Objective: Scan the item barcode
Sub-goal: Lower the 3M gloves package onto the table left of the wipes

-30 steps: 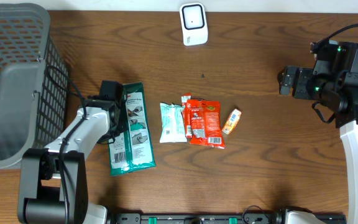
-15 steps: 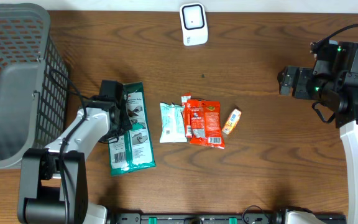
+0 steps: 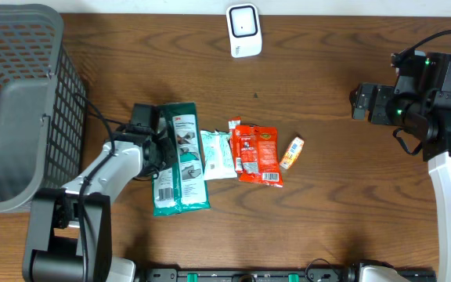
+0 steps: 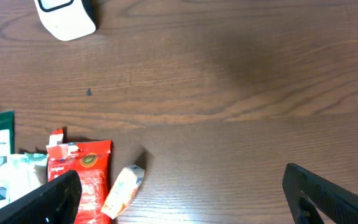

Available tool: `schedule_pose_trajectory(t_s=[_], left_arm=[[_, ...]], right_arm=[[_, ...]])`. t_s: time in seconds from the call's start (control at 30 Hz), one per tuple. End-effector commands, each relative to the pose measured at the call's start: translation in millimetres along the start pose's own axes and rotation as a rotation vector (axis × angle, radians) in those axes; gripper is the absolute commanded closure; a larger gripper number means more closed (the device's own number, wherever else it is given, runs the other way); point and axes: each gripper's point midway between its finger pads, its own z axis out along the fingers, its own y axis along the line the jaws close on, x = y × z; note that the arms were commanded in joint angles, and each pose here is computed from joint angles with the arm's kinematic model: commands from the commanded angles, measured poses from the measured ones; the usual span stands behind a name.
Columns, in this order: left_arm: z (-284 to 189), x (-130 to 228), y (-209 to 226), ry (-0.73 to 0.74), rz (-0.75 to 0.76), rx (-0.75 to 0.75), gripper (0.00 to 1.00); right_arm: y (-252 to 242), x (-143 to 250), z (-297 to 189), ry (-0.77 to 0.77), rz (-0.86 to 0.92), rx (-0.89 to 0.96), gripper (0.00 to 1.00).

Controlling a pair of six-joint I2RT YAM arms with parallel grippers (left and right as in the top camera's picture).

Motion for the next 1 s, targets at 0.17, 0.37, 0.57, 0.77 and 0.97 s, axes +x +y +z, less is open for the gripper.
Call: schedule_pose_trajectory(t_s=[0.17, 0.37, 0.57, 0.77, 0.97], left_arm=[[7, 3, -22, -0.017, 0.045, 0.064, 0.88], [7, -2, -14, -0.044, 0.044, 0.019, 0.88], [-26, -25, -33, -0.123, 0.131, 0.06, 0.73], [-77, -34, -43, -0.143, 0.167, 0.063, 0.49], [-84, -37, -16, -0.157, 0.172, -0.062, 0.23]], right_arm=[[0, -6, -6, -0.021, 0.009, 0.0, 0.01], [0, -6, -6, -0.021, 0.009, 0.0, 0.01], [0, -6, -6, -0.021, 0.009, 0.0, 0.01], [0, -6, -6, -0.021, 0.009, 0.0, 0.01], [0, -6, -6, -0.021, 0.009, 0.0, 0.01]])
